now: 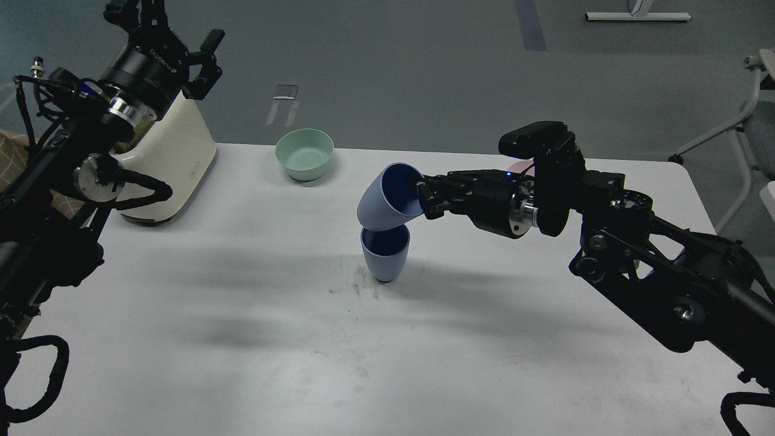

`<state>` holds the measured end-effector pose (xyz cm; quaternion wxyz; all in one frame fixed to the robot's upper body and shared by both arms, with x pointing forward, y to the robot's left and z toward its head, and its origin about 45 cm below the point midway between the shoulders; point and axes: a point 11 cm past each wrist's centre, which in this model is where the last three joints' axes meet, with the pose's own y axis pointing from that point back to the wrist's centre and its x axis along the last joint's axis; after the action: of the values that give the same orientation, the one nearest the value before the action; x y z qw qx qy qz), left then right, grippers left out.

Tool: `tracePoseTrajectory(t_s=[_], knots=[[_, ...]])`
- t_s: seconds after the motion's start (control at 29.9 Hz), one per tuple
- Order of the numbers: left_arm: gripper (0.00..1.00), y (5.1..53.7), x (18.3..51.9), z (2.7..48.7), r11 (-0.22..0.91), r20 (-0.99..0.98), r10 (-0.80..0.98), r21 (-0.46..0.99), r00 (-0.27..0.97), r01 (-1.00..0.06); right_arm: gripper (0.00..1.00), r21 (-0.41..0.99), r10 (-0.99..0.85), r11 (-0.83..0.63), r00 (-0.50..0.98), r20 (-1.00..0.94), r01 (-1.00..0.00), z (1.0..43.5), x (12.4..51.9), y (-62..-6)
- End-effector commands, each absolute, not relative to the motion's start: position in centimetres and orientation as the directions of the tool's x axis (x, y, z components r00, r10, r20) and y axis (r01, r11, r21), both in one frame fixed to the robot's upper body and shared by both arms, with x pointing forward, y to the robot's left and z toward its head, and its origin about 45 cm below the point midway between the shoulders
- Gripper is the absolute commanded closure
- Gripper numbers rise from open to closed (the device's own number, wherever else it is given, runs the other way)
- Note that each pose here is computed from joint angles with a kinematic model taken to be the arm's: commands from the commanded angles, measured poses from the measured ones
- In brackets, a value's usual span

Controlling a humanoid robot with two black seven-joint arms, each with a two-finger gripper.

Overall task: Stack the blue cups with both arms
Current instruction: 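Carry the blue cup with the right gripper over the center cup, then lower the held cup into the center cup and open the right gripper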

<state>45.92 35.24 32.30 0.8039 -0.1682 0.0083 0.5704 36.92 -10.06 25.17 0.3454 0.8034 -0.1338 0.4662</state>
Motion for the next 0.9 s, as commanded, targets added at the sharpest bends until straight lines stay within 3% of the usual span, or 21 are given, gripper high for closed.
tracePoseTrajectory(t_s=[0.0,0.43,0.87], knots=[[0.02,35.2,45.9,32.3,0.293,-0.205,0.914,-0.261,0.349,-0.920,1.00,0.442,0.111,-0.716,0.537,0.837,-0.540,24.7,36.8,-10.2],[0.02,35.3,45.9,32.3,0.291,-0.206,0.915,-0.261,0.348,-0.920,1.00,0.451,0.113,-0.707,0.543,0.832,-0.545,24.4,36.8,-10.5],[0.02,35.2,45.9,32.3,0.293,-0.205,0.914,-0.261,0.349,-0.920,0.90,0.462,0.119,-0.710,0.556,0.822,-0.532,23.7,36.4,-10.3]])
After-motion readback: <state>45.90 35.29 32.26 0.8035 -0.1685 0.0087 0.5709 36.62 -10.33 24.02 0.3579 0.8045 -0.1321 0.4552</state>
